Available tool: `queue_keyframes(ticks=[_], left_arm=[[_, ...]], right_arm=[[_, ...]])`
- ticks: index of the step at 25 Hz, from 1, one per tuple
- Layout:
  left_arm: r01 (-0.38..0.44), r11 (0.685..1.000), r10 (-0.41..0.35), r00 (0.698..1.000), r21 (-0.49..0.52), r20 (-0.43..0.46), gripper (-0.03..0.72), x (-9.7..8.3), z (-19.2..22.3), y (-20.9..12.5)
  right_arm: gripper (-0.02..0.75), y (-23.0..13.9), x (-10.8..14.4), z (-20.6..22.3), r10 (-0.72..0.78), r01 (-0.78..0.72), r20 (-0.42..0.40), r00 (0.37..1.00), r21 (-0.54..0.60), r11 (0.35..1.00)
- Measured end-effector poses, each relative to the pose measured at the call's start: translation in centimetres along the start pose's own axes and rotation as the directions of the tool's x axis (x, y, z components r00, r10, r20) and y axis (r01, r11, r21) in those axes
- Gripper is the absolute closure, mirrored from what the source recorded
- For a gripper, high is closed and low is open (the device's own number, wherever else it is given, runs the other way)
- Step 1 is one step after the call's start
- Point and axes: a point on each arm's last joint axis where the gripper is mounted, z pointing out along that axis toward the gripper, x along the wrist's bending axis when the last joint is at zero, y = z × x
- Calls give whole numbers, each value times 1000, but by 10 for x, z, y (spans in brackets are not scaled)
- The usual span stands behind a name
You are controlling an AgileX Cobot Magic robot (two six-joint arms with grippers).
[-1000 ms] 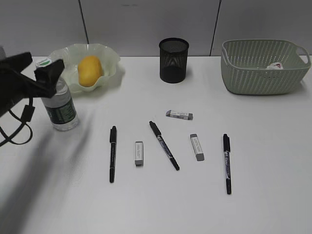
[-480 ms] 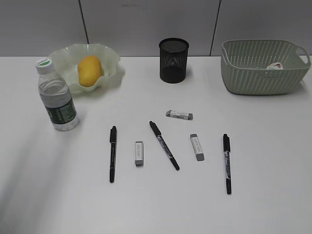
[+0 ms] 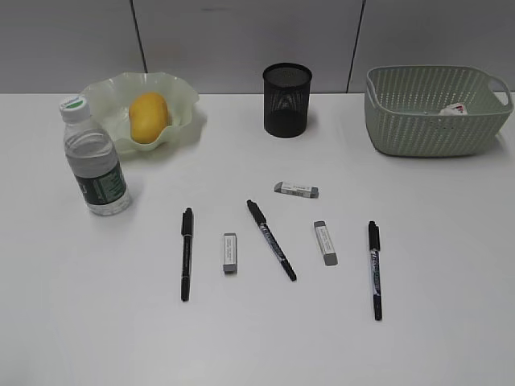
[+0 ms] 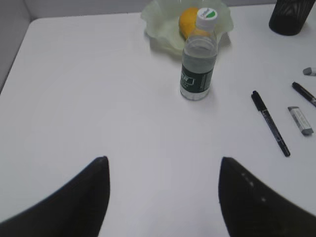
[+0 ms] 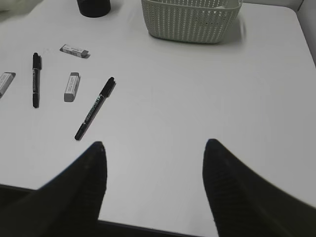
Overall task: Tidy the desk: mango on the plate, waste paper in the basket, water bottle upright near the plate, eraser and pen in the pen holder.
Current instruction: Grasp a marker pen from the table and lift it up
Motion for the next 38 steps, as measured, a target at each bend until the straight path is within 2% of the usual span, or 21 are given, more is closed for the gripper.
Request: queue_keyframes(ticks=[3, 6, 9, 12, 15, 17, 21, 25, 30, 38], left_arm=[[5, 998, -4, 1000, -67, 5, 180, 1, -11, -13], [9, 997, -8, 1000, -74, 9, 180, 2, -7, -29], [10, 995, -8, 1000, -99, 12, 180, 2, -10, -33], [10, 995, -9, 1000, -101, 13, 180, 2, -10, -33], [11, 995, -9, 1000, -101, 14, 180, 2, -10, -33], [11, 995, -10, 1000, -101, 15, 180, 2, -10, -33], [12, 995, -10, 1000, -101, 16, 180, 2, -10, -33], [12, 995, -10, 1000, -101, 16, 180, 2, -10, -33], [12, 995, -10, 1000, -101, 16, 181, 2, -10, -33], [12, 995, -10, 1000, -101, 16, 181, 2, -10, -33]], right_arm=[[251, 0, 0, 0, -11, 11, -5, 1000, -5, 1000], [251, 7, 1, 5, -29, 30, -13, 999, 21, 999], [251, 24, 3, 27, -18, 22, -33, 999, 114, 993], [251, 42, 7, 74, 62, -39, -67, 996, 301, 953], [251, 52, 13, 141, 187, -122, -68, 980, 537, 835], [251, 53, 17, 186, 256, -168, -42, 966, 650, 741], [251, 52, 24, 266, 311, -207, 7, 950, 762, 614], [251, 45, 45, 322, 303, -212, 44, 952, 807, 551], [267, 31, 70, 369, 201, -196, 103, 974, 827, 527], [336, 10, 74, 409, 152, -226, 174, 973, 845, 484]])
